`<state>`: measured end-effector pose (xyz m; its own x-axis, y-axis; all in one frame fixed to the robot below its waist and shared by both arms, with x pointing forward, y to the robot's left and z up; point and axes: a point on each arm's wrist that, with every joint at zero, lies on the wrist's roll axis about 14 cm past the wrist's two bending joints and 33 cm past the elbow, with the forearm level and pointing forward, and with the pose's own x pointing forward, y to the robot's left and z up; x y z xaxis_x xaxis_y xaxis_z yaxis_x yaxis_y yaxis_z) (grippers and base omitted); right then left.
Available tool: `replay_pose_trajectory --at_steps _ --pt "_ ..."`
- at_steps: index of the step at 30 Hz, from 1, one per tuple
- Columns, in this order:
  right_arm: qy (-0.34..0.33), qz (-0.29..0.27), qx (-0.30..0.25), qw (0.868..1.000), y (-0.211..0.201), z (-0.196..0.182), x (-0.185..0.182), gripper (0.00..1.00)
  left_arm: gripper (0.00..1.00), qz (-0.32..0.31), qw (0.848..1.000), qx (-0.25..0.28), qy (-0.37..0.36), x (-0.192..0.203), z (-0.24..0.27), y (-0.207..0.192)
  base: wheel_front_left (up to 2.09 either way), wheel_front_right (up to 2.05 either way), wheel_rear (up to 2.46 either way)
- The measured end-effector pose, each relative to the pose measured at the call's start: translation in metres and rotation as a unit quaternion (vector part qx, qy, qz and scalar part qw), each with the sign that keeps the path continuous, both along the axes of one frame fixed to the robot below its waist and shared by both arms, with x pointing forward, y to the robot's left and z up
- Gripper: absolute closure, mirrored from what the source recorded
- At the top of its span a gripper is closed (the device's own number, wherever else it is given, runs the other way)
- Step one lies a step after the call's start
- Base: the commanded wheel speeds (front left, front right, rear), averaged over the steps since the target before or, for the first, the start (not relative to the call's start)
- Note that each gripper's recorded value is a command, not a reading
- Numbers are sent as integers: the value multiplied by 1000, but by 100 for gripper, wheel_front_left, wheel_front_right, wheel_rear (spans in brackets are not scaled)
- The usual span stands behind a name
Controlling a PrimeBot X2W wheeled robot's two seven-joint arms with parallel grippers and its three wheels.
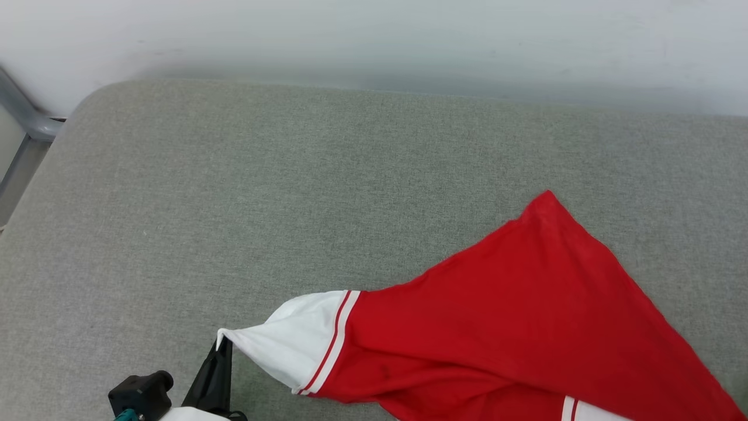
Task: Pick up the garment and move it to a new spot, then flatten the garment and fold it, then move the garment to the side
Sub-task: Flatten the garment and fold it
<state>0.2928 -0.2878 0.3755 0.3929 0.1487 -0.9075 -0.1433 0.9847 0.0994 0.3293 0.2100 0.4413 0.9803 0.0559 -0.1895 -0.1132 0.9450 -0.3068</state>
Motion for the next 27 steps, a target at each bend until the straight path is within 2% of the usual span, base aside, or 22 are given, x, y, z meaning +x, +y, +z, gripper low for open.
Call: replay_pose_trajectory --at_steps 5,9,10,11,14,15,16,17,18,19,20,23,27 --pt "46 -11 16 999 11 -23 -36 100 100 -2 1000 2 5 0 -2 0 0 0 0" --pt "37 -20 27 999 17 -26 -40 100 100 -4 1000 2 6 0 -3 0 0 0 0" --pt "26 -24 27 999 16 -24 -37 70 100 -4 1000 2 6 0 -3 -1 0 0 0" --pt "13 -25 26 999 15 -21 -32 0 100 -5 1000 2 5 0 -3 -1 0 0 0" --pt "-44 -30 30 998 15 -2 -8 0 100 -7 1000 3 3 0 -2 -2 0 0 0" --pt "-44 -30 30 998 15 -2 -8 0 100 -7 1000 3 3 0 -2 -2 0 0 0" --pt "-103 -28 34 994 16 23 21 0 100 -8 1000 3 3 0 -1 -2 0 0 0" --pt "-131 -25 35 990 17 36 34 0 100 -9 1000 3 3 -1 -1 -3 0 0 0" --pt "-131 -25 35 990 17 36 34 0 100 -9 1000 3 3 -1 -1 -3 0 0 0" --pt "-184 -13 33 982 19 63 60 0 100 -8 1000 3 3 -1 -1 -3 0 0 0" --pt "-184 -13 33 982 19 63 60 0 100 -8 1000 3 3 -1 -1 -3 0 0 0" --pt "-242 11 31 970 28 98 93 0 100 -9 1000 2 2 0 0 -4 0 0 0" --pt "-283 59 20 957 50 131 131 0 100 -9 1000 2 -2 6 2 -4 0 0 0"
